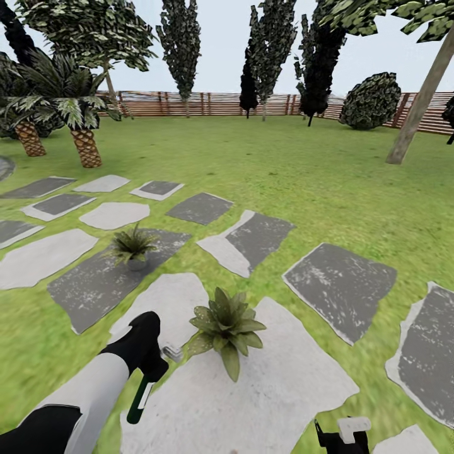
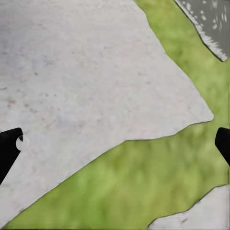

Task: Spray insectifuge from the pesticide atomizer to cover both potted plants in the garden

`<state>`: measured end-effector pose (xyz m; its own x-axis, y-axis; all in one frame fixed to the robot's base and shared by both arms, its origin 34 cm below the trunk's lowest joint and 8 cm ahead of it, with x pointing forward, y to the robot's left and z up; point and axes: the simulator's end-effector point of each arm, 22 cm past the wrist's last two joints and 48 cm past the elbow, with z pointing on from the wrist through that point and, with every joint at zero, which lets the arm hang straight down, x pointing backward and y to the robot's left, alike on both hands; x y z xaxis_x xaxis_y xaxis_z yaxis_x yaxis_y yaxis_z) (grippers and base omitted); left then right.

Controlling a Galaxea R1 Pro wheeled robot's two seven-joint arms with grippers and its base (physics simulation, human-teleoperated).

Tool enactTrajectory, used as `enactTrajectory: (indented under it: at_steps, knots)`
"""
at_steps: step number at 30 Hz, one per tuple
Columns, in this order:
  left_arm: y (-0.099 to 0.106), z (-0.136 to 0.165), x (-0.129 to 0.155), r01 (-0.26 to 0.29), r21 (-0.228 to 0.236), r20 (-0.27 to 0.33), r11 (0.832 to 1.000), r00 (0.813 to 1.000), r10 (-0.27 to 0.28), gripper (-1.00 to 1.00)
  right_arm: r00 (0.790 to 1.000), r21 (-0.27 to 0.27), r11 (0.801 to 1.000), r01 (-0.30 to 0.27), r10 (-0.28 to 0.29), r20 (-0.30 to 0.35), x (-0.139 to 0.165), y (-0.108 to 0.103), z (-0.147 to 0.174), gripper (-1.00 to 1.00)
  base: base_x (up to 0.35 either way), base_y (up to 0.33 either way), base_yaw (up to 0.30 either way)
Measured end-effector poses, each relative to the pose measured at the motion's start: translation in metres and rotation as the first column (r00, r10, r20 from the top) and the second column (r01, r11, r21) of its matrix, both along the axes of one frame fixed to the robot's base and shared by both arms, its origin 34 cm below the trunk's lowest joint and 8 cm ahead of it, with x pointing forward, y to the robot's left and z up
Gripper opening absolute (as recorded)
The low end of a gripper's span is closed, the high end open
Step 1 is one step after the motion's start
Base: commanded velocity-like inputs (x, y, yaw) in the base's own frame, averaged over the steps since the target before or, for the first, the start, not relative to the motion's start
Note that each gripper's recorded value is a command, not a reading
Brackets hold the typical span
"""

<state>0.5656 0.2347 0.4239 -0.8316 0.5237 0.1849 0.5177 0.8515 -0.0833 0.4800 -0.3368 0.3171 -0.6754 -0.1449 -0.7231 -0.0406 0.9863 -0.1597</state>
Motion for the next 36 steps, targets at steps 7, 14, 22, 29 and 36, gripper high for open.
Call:
enactTrajectory:
  at_steps: [7,14,22,29,36]
  knots:
    - [0.0017,0.0002,-0.0001,-0.001,0.003,0.000,1.000,1.000,0.001,-1.00,1.000,-0.001,1.000,-0.002,0.002,0.000,0.0000,-0.0006,0.0003,1.00,0.129,-0.236,0.006]
    - [0.0021,0.0002,0.0002,0.001,0.003,0.001,1.000,1.000,-0.001,-1.00,1.000,-0.002,1.000,-0.001,0.001,0.001,0.0002,-0.0009,0.0005,1.00,0.188,-0.208,0.000]
    - [0.0062,0.0000,0.0002,-0.004,0.007,0.001,1.000,1.000,0.004,-1.00,1.000,0.000,1.000,-0.002,0.002,0.000,0.0001,0.0005,0.0000,1.00,0.011,-0.200,0.193]
    - [0.0066,0.0000,0.0002,-0.005,0.007,0.001,1.000,1.000,0.005,-1.00,1.000,0.000,1.000,-0.002,0.002,0.000,0.0001,0.0004,0.0000,1.00,0.000,-0.200,0.277]
    - [0.0062,0.0003,0.0008,-0.005,0.006,0.003,1.000,1.000,0.005,-1.00,1.000,0.000,1.000,-0.002,0.002,0.000,0.0000,0.0002,0.0001,1.00,0.000,-0.219,0.243]
